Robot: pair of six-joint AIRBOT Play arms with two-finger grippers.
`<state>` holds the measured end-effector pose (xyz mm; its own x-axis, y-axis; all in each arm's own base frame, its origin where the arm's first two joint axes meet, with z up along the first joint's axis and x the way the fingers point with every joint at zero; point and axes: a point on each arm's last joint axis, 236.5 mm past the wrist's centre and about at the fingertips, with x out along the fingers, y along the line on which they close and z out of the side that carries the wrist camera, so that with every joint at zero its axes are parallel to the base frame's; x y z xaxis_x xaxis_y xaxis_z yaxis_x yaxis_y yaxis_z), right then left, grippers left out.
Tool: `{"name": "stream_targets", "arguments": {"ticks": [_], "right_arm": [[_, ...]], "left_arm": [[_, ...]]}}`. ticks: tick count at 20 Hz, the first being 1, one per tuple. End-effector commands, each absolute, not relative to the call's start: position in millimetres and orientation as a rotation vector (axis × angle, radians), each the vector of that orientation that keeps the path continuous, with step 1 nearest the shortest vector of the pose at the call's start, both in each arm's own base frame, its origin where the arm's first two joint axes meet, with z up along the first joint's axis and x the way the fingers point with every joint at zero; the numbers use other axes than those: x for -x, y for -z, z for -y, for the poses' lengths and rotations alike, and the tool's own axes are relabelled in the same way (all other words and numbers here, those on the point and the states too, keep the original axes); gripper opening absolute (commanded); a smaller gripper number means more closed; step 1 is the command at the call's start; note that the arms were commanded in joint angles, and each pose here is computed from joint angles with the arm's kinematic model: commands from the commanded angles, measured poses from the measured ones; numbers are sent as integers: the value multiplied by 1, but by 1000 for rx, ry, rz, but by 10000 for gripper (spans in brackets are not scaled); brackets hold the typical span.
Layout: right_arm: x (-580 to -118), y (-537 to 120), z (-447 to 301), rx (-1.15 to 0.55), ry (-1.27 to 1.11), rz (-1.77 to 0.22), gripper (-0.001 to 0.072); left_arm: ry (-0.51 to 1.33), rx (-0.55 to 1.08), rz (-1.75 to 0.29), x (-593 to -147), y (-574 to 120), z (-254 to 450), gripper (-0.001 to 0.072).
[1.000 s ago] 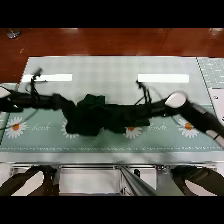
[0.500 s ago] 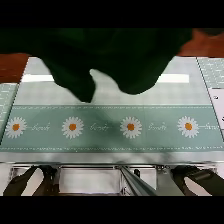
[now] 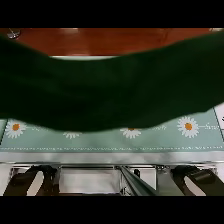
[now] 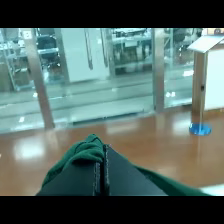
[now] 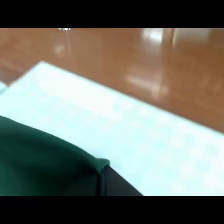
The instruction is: Fold the shirts.
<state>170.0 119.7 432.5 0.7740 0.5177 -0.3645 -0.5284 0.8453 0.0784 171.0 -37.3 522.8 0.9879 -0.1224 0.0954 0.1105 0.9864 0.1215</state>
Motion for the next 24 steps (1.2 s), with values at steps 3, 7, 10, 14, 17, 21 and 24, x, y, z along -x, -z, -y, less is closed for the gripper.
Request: {"name": "stream_targets", "arguments": {"ticks": [3,7,10,14,17,21,24], "right_arm": [[-178,-366,-116,34,-546,-626,35],[-231,-265,-120,-11,-488,-850,35],[-289,-189,-100,-34,-314,-931,35],[-378,-118,-109,-80,-251,-962,35],[-436,-70,-111,-261,-217,-1027,35],[-500,-44,-117,-482,-247,-1064,35],[-527,-52,-122,-647,-291,-1054,311]], "left_arm": [[145,-132,-118,-196,-456,30,18],[159,-119,-380,-270,-360,34,18],[146,-60,-480,-332,-302,36,18],[110,47,-581,-413,-230,38,18],[105,141,-676,-456,-173,47,19],[148,307,-728,-495,-121,72,19],[174,408,-774,-500,-102,87,308]]}}
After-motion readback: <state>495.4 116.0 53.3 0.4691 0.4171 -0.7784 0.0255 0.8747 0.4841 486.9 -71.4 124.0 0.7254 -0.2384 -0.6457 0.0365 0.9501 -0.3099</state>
